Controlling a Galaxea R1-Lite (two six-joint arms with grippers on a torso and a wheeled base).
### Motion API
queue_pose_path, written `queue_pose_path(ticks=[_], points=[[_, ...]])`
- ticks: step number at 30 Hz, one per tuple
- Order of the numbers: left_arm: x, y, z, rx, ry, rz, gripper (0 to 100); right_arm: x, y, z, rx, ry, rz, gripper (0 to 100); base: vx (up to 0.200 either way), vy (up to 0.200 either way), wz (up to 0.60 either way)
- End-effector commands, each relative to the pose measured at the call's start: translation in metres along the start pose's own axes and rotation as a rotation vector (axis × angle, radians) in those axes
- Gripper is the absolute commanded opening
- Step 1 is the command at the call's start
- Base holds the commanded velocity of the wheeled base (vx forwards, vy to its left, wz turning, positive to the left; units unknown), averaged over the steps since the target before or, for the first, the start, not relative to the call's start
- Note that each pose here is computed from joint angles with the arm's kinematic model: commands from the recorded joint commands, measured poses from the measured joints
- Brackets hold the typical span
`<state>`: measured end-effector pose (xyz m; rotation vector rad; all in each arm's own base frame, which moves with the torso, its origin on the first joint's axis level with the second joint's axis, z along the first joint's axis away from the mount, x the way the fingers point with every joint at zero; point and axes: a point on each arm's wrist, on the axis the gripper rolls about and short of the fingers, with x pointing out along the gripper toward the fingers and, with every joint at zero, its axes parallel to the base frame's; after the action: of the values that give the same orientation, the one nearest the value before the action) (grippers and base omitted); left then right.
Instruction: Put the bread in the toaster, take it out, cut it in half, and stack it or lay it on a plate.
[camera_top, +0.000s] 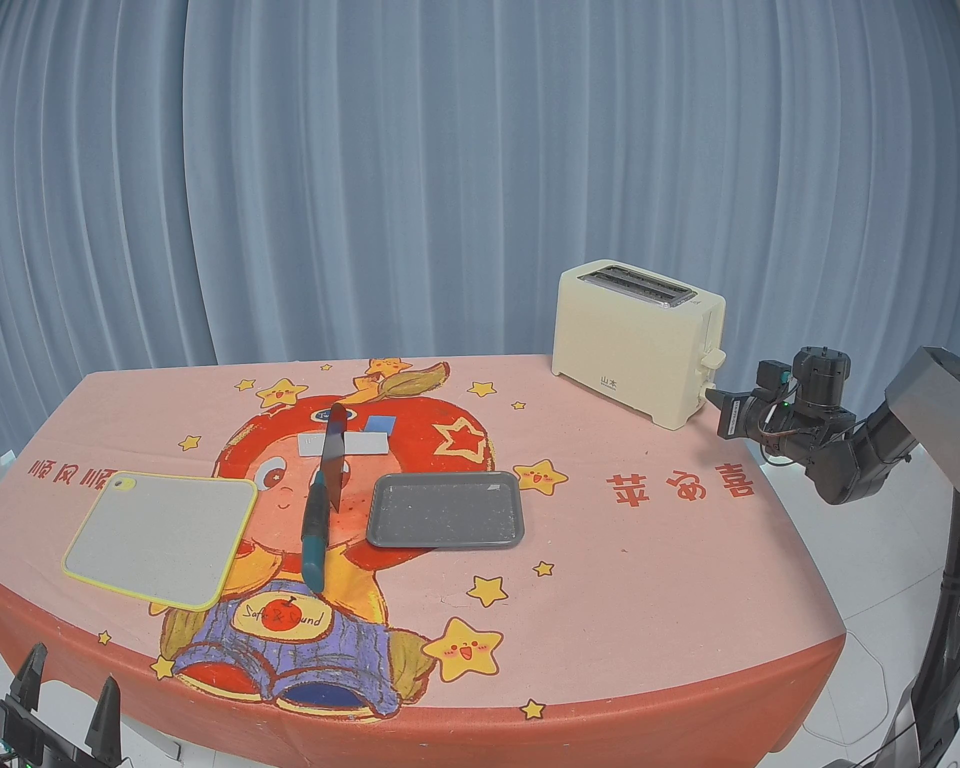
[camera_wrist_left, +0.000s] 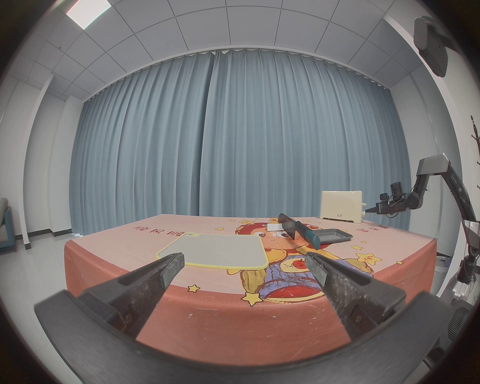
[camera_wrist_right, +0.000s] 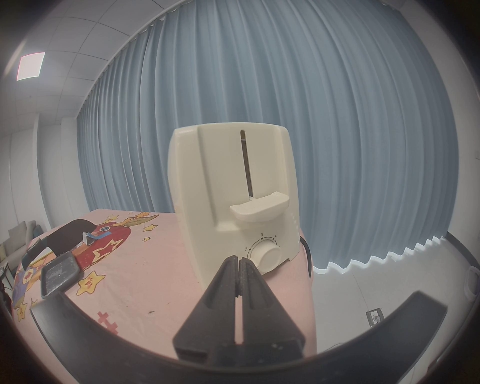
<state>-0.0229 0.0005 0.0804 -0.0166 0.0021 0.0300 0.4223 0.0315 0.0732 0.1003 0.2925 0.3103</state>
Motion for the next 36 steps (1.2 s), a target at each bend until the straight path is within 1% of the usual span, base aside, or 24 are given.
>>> queue_pose_path(ticks=[1, 5, 17, 36], points=[[0.0, 0.0, -0.005, 0.0, 0.001, 0.001, 100, 0.009, -0.003, -0.005, 0.002, 0.004, -0.002, 0, 0.0, 0.0, 0.0], [0.0, 0.0, -0.005, 0.0, 0.002, 0.001, 100, 0.013, 0.0, -0.006, 0.001, 0.003, 0.003, 0, 0.0, 0.0, 0.0], [0.0, 0.0, -0.005, 0.001, 0.002, 0.001, 100, 0.02, -0.004, -0.002, 0.003, -0.022, -0.011, 0, 0.0, 0.0, 0.0], [0.0, 0.0, -0.005, 0.0, 0.002, 0.001, 100, 0.022, -0.008, -0.007, 0.008, -0.013, -0.021, 0, 0.0, 0.0, 0.0]])
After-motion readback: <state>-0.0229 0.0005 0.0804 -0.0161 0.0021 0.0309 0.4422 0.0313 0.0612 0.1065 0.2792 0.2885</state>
